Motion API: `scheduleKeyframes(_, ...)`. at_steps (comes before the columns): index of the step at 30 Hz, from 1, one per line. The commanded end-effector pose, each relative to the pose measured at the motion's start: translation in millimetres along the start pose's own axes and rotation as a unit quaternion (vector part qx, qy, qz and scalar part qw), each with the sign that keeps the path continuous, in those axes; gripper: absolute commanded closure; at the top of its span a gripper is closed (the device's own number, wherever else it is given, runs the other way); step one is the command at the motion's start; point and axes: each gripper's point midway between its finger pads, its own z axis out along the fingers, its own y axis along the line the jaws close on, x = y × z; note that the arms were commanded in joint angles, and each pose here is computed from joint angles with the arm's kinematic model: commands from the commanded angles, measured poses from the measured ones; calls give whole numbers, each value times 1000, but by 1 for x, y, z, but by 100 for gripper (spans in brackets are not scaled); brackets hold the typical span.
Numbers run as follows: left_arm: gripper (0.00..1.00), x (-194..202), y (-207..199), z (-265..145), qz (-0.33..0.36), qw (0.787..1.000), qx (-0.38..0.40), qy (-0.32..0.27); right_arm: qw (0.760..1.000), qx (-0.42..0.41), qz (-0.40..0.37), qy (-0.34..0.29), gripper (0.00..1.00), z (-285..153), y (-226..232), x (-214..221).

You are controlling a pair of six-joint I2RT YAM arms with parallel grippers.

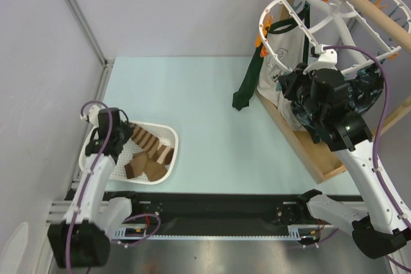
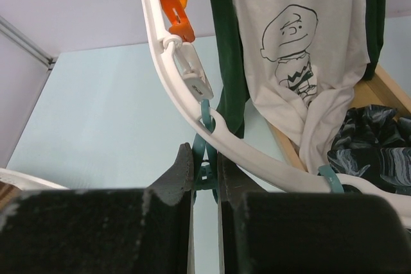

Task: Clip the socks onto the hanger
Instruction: Pick up the sock from the bin, then clamp the sock onto the hanger.

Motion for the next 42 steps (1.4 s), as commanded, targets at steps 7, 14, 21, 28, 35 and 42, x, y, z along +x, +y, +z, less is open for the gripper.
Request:
scheduleKeyframes(7,100,13,-194,-193,258,809,525,-61,999,-40,-7,9,100,-3,13,4)
scheduleKeyframes(14,100,87,-256,-306,430,580,688,-71,996,-86,-3,14,100,-10,28,4)
scheduleKeyframes(21,100,137,-307,-323,446,488,750,-25,991,-128,20,16,100,-15,43,1)
scheduleKeyframes(28,100,183,-328,-334,468,448,761,13,986,-160,47,16,100,-20,55,-3)
scheduleKeyframes(35,100,203,-337,-346,460,418,783,26,983,-172,54,17,100,-21,56,-3)
scheduleKeyframes(42,100,205,-351,-354,451,414,790,28,980,-187,62,19,100,-22,58,-2)
